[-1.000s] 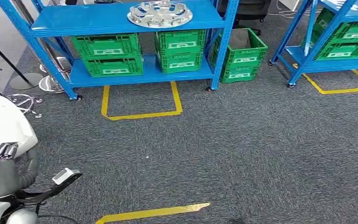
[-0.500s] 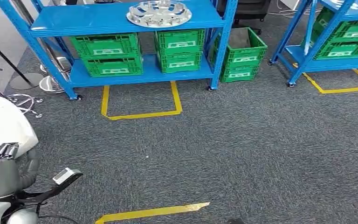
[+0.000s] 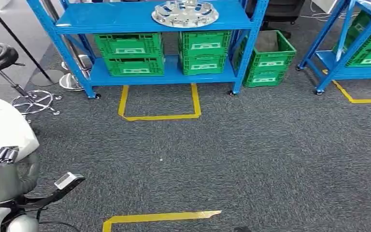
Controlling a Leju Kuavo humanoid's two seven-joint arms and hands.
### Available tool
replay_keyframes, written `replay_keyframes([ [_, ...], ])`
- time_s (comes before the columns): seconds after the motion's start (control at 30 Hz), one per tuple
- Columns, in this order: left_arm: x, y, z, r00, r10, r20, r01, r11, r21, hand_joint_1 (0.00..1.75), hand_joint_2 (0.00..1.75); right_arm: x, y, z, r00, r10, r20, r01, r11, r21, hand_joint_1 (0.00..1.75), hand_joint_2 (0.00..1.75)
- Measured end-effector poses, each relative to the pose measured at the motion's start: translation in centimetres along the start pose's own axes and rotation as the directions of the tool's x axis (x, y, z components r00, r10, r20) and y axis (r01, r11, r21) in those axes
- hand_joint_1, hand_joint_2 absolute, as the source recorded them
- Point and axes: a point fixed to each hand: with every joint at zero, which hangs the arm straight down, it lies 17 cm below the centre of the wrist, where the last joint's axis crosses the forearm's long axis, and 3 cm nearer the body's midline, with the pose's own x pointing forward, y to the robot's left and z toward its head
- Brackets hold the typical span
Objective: Take the parts from the cabinet and place them on the table.
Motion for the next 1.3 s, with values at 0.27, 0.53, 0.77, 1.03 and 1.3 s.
replay_keyframes([
  [0.27, 0.1, 0.0, -0.1, 1.0, 0.001, 0.006, -0.001, 1.0, 0.003, 1.75, 1.75, -0.2, -0.1, 0.0, 1.0, 0.002, -0.001, -0.002, 1.0, -0.002, 0.0, 0.0],
  [0.53, 0.2, 0.0, -0.3, 1.0, 0.006, 0.008, -0.006, 1.0, 0.005, 1.75, 1.75, 0.2, -0.6, -0.1, 1.0, 0.003, 0.008, -0.003, 0.999, -0.044, 0.0, 0.0],
  [0.77, 0.7, -0.2, -0.6, 1.0, 0.02, 0.017, -0.02, 1.0, 0.01, 1.75, 1.75, 0.5, -0.6, -0.1, 1.0, 0.009, 0.017, -0.008, 0.998, -0.055, 0.0, 0.0],
  [1.03, 1.9, -0.7, -1.5, 0.998, 0.044, 0.033, -0.045, 0.999, 0.016, 1.75, 1.75, 0.4, -0.4, 0.0, 0.999, 0.028, 0.03, -0.027, 0.999, -0.025, 0.0, 0.0],
  [1.3, 2.9, -1.2, -2.3, 0.996, 0.072, 0.052, -0.073, 0.997, 0.02, 1.75, 1.75, 0.1, -1.4, -0.1, 0.999, 0.031, 0.027, -0.029, 0.997, -0.07, 0.0, 0.0],
])
